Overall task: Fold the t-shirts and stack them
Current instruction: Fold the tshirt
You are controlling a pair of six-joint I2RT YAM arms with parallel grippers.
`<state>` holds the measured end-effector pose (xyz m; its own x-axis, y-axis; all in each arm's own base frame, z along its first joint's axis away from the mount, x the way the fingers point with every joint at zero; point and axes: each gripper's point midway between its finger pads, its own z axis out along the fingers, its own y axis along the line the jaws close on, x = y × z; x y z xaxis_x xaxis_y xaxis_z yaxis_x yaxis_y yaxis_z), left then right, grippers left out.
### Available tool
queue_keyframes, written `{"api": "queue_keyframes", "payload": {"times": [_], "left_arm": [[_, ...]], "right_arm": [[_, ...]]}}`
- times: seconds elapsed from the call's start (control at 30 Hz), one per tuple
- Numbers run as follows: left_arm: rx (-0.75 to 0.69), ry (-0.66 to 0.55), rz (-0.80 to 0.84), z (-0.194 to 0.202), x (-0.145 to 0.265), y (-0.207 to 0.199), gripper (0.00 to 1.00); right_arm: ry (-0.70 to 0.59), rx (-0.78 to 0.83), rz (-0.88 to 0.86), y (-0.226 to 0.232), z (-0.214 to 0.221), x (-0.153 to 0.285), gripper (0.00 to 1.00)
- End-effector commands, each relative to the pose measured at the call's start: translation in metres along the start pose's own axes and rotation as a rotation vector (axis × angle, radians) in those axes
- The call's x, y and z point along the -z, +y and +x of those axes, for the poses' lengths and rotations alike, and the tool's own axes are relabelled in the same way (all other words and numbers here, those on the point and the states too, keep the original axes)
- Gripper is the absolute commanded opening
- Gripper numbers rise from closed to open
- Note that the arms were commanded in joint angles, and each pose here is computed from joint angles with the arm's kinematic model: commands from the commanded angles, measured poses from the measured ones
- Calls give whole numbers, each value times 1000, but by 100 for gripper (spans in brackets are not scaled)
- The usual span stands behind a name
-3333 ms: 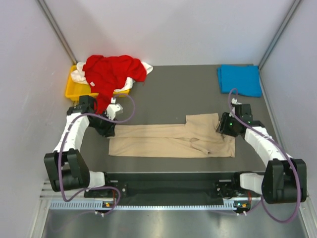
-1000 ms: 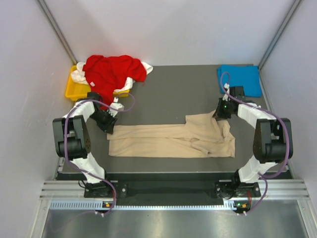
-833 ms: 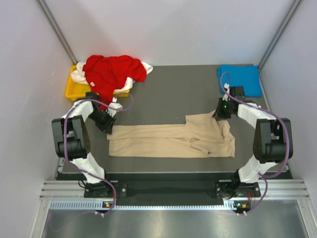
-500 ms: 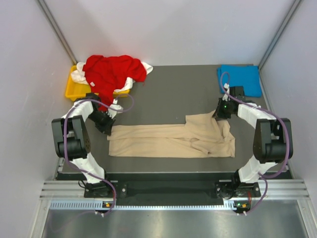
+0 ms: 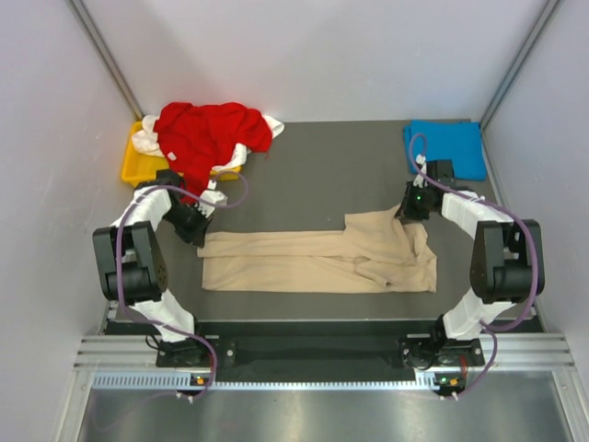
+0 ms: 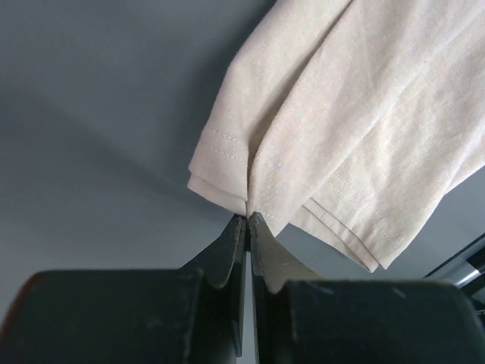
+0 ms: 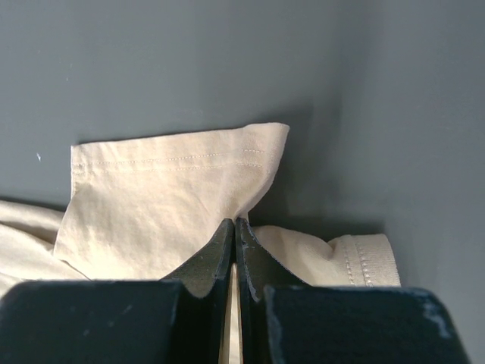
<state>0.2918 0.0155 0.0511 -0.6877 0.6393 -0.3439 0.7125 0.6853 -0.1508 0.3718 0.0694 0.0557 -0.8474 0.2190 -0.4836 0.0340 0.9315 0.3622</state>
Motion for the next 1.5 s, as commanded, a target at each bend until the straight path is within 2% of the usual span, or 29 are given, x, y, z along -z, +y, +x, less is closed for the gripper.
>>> {"api": "queue_keyframes", "payload": {"times": [0.0,0.1,0.2,0.27,0.37,0.4,0.5,0.6,0.7,0.73,0.8,0.93,1.03,1.1,1.13,1.17,1.23,1.27,1.37,1.47], "left_arm": [[-22,-54,-50,-10,13,2,7],[-25,-53,-41,-10,12,2,6],[-24,-53,-41,-10,13,2,0],[-25,-60,-45,-12,16,1,1],[-37,-67,-52,-13,18,1,12],[-41,-63,-43,-12,17,-1,19],[-37,-42,-6,-4,8,-6,25],[-11,-3,26,6,-2,-9,25],[-10,-2,23,9,-3,-11,20],[-16,-12,8,6,0,-10,9],[-19,-36,4,1,5,-11,3],[-14,-94,-61,-13,15,-4,0],[21,-183,-180,-32,22,18,0],[50,-271,-251,-54,28,35,0],[60,-306,-278,-64,32,41,0],[69,-341,-315,-76,40,51,0],[133,-406,-370,-96,48,67,0],[132,-461,-442,-111,64,85,0],[161,-514,-493,-129,76,104,0],[164,-509,-491,-131,70,110,0]], "right_arm": [[-90,45,-19,8,-27,20,0],[-82,46,-20,8,-23,21,0],[-80,44,-23,8,-22,20,0],[-79,46,-27,9,-22,21,0],[-87,48,-31,11,-26,23,0],[-87,47,-30,10,-27,23,0],[-80,47,-35,11,-24,20,0],[-77,44,-39,11,-22,19,0],[-71,43,-39,10,-20,17,0],[-74,44,-40,10,-20,18,0],[-74,42,-39,10,-20,18,0],[-78,44,-42,10,-21,18,0],[-105,43,-59,14,-37,23,0],[-141,60,-82,24,-64,27,0],[-175,49,-72,15,-81,31,0],[-230,71,-83,23,-108,38,0],[-223,73,-85,21,-124,29,0],[-272,109,-91,28,-151,38,0],[-292,142,-88,30,-179,36,0],[-298,143,-105,26,-191,37,0]]}}
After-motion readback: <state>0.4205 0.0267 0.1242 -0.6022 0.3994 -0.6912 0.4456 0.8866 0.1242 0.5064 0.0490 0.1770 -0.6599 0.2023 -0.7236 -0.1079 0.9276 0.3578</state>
